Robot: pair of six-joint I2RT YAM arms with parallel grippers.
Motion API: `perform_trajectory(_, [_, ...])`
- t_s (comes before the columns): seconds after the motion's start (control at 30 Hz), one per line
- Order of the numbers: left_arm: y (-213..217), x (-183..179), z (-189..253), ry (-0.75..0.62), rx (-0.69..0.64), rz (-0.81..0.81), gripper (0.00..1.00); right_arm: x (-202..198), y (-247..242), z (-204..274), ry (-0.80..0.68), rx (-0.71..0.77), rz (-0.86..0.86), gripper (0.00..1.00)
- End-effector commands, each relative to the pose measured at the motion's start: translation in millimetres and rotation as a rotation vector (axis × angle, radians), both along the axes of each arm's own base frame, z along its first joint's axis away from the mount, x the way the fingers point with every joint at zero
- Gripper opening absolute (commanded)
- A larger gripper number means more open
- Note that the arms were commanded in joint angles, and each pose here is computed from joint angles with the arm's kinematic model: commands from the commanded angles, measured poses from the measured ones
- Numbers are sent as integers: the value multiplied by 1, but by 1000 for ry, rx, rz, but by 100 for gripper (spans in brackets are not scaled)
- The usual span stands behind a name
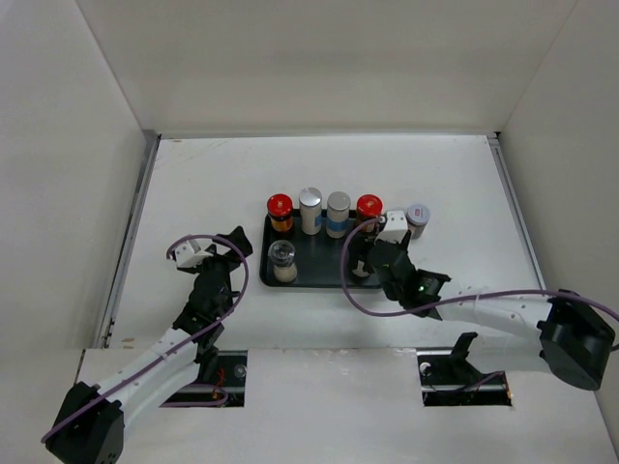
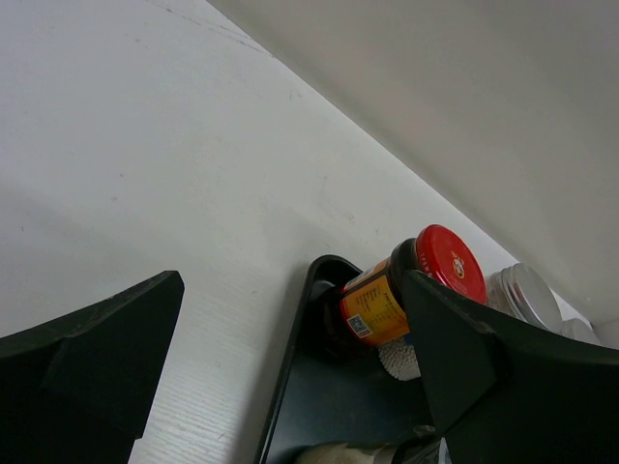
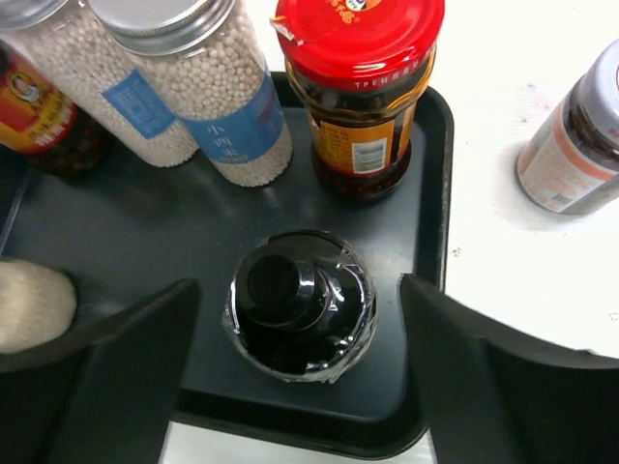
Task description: Organize the condiment bottles
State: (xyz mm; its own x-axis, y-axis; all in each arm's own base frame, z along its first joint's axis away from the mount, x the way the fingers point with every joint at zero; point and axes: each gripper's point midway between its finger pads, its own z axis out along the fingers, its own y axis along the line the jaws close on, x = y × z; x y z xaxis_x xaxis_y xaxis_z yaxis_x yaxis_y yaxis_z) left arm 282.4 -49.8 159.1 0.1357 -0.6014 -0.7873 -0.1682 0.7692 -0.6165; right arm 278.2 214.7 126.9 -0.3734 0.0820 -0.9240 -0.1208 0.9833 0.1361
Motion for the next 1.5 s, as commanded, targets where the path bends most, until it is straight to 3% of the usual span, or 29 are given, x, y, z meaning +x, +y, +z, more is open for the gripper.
perform_trajectory(0.0, [1,1,5,-30,-18,2,100,3,3,44,-93,133,-15,96])
perform_trajectory(0.07, [1,1,5,-30,-18,-1,100,5,-11,64,-135,158,-43,100])
perform_trajectory(0.2, [2,1,4,-28,-18,7,100,27,-84,84,-216,172,-297,100])
perform_trajectory(0.37, [-1,1,5,-33,-22,-5,100,70,-160,57,-167,72,-563,100])
perform_trajectory(0.53, [-3,2,4,-31,-18,-13,100,109,-150,32,-78,46,-491,100])
perform_trajectory(0.83, [-6,5,2,-13,-3,-24,100,140,-148,-1,-41,33,-533,100])
perform_trajectory(0.97, [-7,4,4,-19,-7,-33,100,144,-151,-7,-27,31,-537,84])
perform_trajectory(1.03, [-6,5,3,-17,-5,-28,100,140,-153,-1,-42,42,-547,70])
perform_trajectory(1.13, [-7,5,2,-11,-2,-31,99,133,-162,21,-95,47,-579,58])
perform_trajectory(1.27, [-6,5,3,-17,-7,-22,100,111,-162,73,-213,52,-590,55])
perform_trajectory(1.47, [-2,5,4,-21,-11,-7,100,60,-125,160,-383,117,-449,54])
